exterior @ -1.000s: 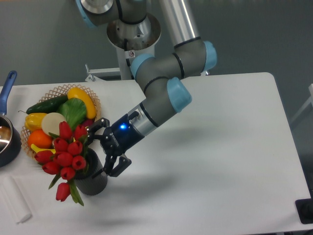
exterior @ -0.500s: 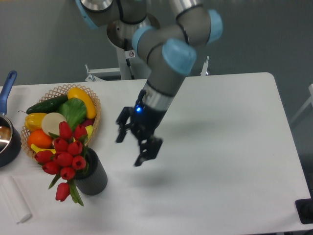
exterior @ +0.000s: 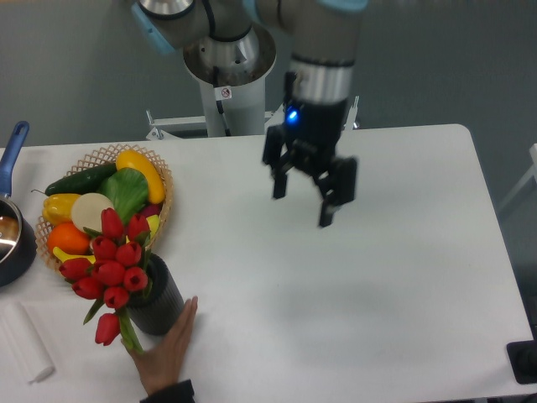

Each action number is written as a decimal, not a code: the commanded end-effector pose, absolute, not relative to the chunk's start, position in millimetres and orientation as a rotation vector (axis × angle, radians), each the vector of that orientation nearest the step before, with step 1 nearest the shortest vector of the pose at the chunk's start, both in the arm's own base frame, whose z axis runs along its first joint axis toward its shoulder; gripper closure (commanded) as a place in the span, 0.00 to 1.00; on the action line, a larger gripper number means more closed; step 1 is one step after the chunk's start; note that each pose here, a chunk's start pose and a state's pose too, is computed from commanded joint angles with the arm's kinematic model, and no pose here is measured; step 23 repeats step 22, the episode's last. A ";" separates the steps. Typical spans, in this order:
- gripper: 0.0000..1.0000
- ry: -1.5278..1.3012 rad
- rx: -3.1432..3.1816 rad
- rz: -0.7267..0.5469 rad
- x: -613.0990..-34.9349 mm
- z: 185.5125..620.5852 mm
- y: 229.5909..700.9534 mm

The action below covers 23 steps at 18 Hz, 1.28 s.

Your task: Insert the flowers into the vase

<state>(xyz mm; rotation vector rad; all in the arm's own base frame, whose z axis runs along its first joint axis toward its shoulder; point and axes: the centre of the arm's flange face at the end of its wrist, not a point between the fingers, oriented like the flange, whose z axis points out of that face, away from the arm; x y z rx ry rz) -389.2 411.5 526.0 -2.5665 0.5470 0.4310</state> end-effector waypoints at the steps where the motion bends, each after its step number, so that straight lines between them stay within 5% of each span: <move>1: 0.00 0.559 -2.585 0.441 -391.0 528.8 409.4; 8: 0.00 1.026 -2.654 0.427 -418.0 541.2 336.6; 23: 0.00 1.064 -2.637 0.374 -423.1 545.8 319.9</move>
